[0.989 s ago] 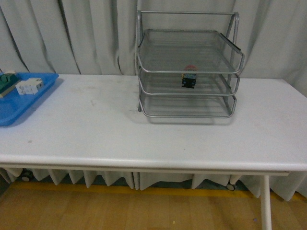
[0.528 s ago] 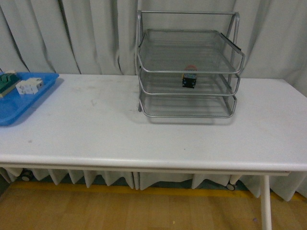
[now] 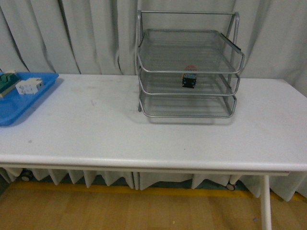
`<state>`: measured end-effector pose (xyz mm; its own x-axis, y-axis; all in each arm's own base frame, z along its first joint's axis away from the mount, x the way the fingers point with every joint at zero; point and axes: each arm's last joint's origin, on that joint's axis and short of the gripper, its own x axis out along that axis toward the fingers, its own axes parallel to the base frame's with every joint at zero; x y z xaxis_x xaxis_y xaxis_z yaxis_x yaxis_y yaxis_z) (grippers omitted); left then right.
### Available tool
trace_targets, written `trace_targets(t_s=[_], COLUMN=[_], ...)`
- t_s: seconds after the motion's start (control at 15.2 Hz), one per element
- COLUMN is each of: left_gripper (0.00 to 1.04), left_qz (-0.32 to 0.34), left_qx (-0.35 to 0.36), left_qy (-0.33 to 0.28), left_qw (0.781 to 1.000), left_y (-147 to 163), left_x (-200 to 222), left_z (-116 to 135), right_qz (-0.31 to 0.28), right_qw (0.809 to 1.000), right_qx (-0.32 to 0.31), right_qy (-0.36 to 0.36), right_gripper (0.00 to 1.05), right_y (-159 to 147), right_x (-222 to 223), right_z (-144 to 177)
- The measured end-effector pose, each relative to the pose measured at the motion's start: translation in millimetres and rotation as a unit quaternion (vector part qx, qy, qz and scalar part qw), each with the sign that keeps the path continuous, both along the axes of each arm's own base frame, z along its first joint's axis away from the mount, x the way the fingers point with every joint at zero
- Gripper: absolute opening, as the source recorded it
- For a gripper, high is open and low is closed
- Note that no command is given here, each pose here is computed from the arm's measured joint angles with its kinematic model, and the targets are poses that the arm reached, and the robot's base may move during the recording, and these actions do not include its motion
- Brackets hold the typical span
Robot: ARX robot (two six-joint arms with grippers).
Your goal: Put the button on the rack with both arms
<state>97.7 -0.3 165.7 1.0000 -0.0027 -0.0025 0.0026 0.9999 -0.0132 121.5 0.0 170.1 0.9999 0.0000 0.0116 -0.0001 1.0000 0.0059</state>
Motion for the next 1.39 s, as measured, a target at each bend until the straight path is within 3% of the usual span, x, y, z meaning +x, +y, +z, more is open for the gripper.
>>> trace_targets(t_s=[0.73, 0.86, 0.99, 1.32, 1.39], left_gripper=[0.98, 0.98, 0.98, 0.98, 0.98], left_qz=[0.0, 0.0, 0.0, 0.0, 0.0], left_qx=[0.0, 0.0, 0.0, 0.0, 0.0], left_qy=[0.0, 0.0, 0.0, 0.0, 0.0], left_qw=[1.0, 1.0, 1.0, 1.0, 1.0], left_y=[0, 0, 0, 0, 0], left_x=[0, 0, 0, 0, 0], left_z=[0, 0, 0, 0, 0], right_qz=[0.0, 0.002, 0.0, 0.0, 0.0], right_qw=[1.0, 1.0, 1.0, 1.0, 1.0], right_qx=[0.0, 0.0, 0.0, 0.0, 0.0], right_qy=[-0.001, 0.028, -0.007, 0.004, 0.004], right_gripper=[0.02, 0.02, 0.02, 0.02, 0.12], right_y=[0, 0, 0, 0, 0], right_x=[-13, -20, -25, -24, -24], right_z=[0, -7, 0, -3, -3])
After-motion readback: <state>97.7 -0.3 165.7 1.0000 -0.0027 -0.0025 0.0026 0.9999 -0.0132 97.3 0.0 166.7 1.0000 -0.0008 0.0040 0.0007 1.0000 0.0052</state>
